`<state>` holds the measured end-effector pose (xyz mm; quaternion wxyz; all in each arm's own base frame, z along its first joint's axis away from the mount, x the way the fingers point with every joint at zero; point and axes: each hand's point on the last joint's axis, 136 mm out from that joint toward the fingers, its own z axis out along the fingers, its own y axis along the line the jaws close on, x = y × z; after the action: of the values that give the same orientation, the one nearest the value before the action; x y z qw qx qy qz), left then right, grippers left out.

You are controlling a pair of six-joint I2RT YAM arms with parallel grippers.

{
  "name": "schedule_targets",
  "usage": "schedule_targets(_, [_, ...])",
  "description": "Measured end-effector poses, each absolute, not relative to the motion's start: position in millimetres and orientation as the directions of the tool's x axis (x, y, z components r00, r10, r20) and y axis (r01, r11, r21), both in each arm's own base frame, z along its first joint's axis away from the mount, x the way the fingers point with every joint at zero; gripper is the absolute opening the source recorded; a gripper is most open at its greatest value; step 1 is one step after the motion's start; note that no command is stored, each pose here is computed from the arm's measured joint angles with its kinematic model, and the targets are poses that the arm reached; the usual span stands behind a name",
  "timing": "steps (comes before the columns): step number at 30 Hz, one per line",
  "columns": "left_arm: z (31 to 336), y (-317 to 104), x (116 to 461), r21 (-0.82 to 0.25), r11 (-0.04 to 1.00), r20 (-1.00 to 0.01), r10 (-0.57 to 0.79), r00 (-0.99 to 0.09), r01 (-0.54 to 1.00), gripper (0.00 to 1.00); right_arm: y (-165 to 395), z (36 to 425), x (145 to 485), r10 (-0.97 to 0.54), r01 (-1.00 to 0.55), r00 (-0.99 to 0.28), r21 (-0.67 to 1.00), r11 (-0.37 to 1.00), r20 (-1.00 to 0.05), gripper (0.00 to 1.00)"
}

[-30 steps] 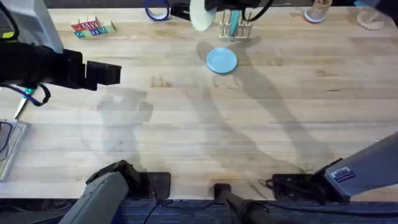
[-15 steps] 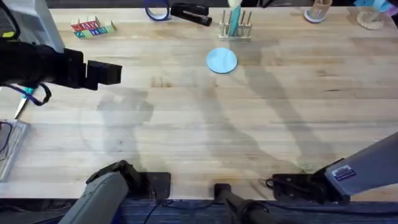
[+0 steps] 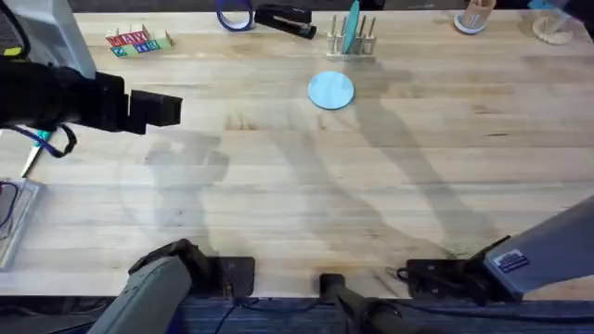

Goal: Pick up the plates from the table one by one and place each into a slot on the dish rack.

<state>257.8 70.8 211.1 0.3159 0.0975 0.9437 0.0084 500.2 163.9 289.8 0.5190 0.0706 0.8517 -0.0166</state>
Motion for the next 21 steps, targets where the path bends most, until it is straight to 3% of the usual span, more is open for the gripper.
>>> schedule_targets(12, [212, 71, 258, 0.079, 0.981, -0.597, 0.190, -0.780, 0.179, 0.995, 165, 308, 499, 0.134, 0.222, -0.357, 0.055, 0.973, -0.924, 0.032])
schedule_targets(21, [211, 71, 258, 0.079, 0.981, -0.596, 0.190, -0.780, 0.179, 0.994, 169, 300, 507, 0.092, 0.200, -0.366, 0.018, 0.980, -0.926, 0.032])
